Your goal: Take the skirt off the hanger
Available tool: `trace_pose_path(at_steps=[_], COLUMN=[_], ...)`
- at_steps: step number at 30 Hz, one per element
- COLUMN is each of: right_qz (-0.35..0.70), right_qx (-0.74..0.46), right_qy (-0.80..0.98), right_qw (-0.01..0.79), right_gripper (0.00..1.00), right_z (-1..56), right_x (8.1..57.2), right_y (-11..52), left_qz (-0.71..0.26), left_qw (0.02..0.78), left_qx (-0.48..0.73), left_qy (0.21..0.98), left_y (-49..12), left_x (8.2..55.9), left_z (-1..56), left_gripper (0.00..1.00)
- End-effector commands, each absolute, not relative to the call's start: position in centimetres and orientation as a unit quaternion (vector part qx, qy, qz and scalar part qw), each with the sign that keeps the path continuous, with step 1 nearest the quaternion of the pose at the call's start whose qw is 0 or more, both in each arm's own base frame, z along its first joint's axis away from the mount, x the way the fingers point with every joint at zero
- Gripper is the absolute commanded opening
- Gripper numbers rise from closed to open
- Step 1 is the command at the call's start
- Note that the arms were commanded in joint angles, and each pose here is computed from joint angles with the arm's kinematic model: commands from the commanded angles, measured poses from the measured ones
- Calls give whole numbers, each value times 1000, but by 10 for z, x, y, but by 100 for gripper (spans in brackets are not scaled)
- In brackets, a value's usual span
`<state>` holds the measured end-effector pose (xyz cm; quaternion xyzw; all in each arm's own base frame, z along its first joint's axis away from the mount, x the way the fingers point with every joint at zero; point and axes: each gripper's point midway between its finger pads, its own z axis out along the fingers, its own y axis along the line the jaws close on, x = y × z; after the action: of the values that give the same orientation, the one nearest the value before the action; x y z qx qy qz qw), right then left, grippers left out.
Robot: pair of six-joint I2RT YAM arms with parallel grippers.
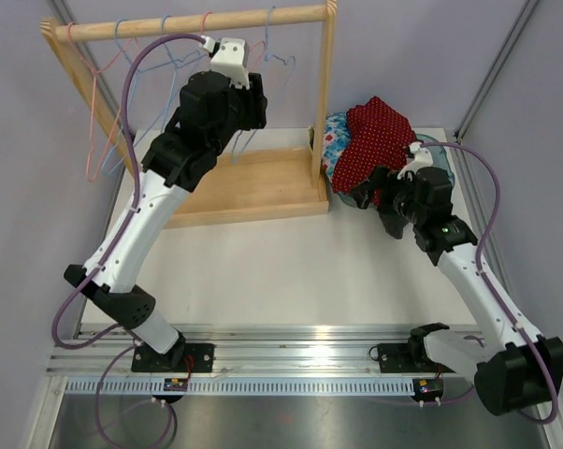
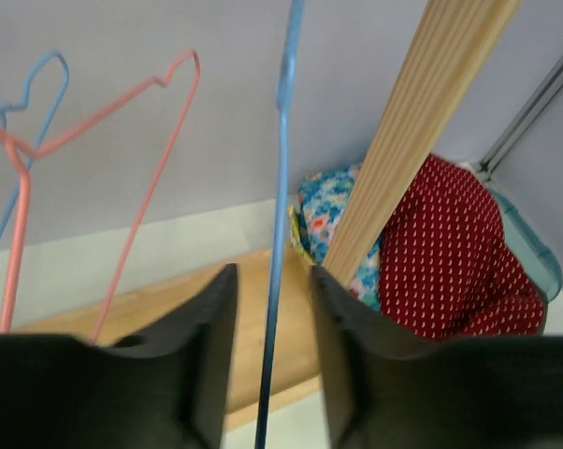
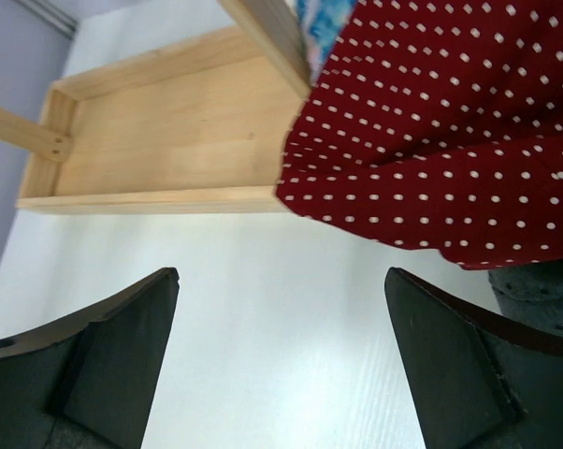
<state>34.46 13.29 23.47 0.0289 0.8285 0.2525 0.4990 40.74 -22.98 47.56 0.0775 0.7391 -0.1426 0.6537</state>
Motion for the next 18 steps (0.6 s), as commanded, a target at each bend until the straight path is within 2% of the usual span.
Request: trace_pose_path(at_steps=[1, 2, 5, 6, 8, 10, 18], right_qz=[310, 318, 330, 331, 338, 346, 353], right_qx=[-11, -18, -30, -24, -19, -13, 27], right_qy=[786, 772, 745, 742, 728, 711, 730], right_qw=[535, 551, 579, 582, 597, 612, 585], right_gripper=[100, 99, 99, 100, 99, 99, 99], right_z=[285, 301, 330, 334, 347, 358, 324], right_x=[320, 311, 291, 287, 274, 262, 229], right_y=[148, 148, 146, 143, 140, 136, 126], left_qz=[-162, -157, -164, -153, -157, -141, -115], left_qw=[682, 675, 680, 662, 673, 659, 653], left_qx=[50, 51, 41, 46, 34, 31, -22], left_qy=[711, 719, 713, 732, 722, 738, 748], left_y=[-203, -195, -172, -170, -148, -138, -76], left_x=[370, 359, 327, 325, 298, 289, 227], left_z=[505, 492, 490, 462, 462, 427, 355], left_gripper=[55, 67, 77, 81, 85, 87, 89])
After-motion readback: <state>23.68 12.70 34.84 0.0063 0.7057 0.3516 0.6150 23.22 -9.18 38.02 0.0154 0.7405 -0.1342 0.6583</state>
